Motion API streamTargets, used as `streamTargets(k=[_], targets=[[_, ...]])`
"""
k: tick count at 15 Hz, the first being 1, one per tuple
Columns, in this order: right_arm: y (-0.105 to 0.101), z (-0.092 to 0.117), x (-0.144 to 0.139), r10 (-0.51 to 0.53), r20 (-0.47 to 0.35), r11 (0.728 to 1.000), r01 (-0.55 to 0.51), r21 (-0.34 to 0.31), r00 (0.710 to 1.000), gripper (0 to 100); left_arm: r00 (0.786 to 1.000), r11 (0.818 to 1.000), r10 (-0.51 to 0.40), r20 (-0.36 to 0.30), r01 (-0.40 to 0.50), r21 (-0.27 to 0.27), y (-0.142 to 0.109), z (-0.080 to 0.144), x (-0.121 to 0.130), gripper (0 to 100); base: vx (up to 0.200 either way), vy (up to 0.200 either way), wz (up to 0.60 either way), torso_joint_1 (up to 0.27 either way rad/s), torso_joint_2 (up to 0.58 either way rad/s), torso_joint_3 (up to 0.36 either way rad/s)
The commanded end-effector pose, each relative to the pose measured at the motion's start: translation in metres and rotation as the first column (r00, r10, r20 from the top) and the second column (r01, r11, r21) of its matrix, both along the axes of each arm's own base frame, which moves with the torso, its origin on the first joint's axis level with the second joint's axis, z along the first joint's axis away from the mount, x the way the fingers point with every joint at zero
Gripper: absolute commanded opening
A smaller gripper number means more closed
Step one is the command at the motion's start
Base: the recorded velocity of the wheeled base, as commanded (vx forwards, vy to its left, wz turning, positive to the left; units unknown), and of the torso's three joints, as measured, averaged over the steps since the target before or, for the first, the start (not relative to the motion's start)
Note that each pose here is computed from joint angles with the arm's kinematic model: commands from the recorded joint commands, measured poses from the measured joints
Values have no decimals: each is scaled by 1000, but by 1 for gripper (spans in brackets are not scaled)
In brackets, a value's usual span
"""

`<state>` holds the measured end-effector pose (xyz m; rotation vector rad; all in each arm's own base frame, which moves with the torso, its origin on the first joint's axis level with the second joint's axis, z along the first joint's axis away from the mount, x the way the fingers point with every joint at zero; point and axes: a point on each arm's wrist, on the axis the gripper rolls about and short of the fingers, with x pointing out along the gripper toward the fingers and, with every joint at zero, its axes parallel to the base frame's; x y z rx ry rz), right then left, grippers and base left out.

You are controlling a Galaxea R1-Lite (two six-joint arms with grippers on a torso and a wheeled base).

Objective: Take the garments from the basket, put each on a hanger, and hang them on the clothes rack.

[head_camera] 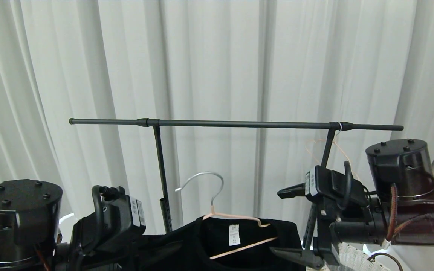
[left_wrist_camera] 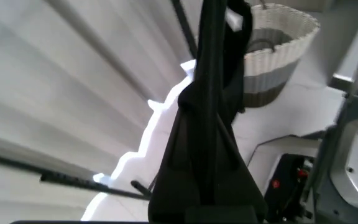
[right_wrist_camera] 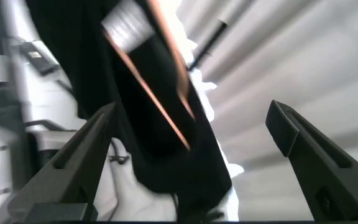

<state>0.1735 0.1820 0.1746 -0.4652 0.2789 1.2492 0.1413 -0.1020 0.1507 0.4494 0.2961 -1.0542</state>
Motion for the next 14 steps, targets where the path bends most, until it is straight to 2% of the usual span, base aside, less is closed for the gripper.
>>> streamTargets(k=[1,4,7,11,14], targets=[[10,5,-19,95,4,995,-95,11,995,100,999,999,-50,21,49,10,-4,0,-3,0,0,0,0,0,0,0],[29,-4,-26,164,-30,986,-164,-10,986,100,993,994,-106,43,106,4,-11,4,-9,0,0,0,0,0,0,0],[39,-6,-22,148,-83,989,-148,2,986,100,989,991,-133,64,134,-9,-15,9,-12,0,0,0,0,0,0,0],[39,-9,-21,106,-141,994,-105,10,984,100,986,990,-132,104,136,-33,-13,15,-14,0,0,0,0,0,0,0],[37,-9,-16,88,-144,996,-87,11,986,100,985,990,-131,108,136,-36,-11,15,-17,0,0,0,0,0,0,0]])
